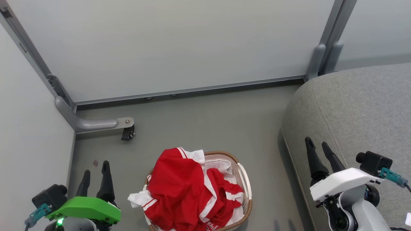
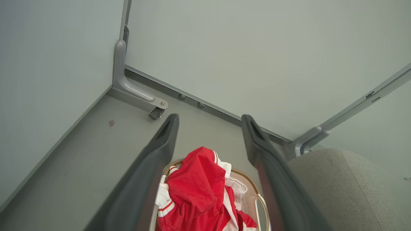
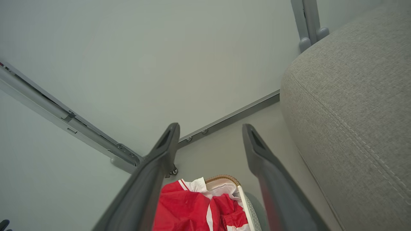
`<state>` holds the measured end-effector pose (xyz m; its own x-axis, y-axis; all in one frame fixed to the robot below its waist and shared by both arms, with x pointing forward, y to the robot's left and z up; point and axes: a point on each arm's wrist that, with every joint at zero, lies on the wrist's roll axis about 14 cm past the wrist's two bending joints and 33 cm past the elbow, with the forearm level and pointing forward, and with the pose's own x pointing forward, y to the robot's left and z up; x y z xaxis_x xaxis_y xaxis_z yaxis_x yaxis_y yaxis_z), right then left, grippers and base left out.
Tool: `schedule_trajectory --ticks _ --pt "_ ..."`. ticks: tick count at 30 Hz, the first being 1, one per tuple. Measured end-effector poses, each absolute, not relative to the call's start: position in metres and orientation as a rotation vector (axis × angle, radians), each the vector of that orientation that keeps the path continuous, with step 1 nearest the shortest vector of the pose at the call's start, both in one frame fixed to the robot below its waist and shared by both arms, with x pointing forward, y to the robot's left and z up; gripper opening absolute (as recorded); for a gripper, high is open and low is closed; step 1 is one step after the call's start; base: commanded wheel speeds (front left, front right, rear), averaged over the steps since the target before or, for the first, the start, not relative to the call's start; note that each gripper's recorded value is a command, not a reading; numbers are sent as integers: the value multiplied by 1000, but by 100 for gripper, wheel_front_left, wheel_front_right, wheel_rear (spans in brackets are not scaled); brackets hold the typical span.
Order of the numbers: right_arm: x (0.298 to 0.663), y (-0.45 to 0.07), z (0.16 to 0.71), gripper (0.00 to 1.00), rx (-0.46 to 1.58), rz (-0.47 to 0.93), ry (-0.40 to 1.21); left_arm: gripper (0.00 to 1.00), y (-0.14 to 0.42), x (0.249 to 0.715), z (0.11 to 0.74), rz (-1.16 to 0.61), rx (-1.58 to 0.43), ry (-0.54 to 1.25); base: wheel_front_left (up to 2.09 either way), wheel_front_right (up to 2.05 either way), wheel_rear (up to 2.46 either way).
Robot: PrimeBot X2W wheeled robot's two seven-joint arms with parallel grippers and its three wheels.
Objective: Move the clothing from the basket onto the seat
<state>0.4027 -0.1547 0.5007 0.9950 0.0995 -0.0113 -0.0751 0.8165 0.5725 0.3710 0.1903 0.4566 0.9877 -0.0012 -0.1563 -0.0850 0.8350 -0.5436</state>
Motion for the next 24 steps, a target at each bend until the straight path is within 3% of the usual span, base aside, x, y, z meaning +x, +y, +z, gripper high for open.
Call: schedule_trajectory --ticks 24 --pt "402 -147 506 100 325 133 -6 100 185 368 464 -4 -348 102 0 0 0"
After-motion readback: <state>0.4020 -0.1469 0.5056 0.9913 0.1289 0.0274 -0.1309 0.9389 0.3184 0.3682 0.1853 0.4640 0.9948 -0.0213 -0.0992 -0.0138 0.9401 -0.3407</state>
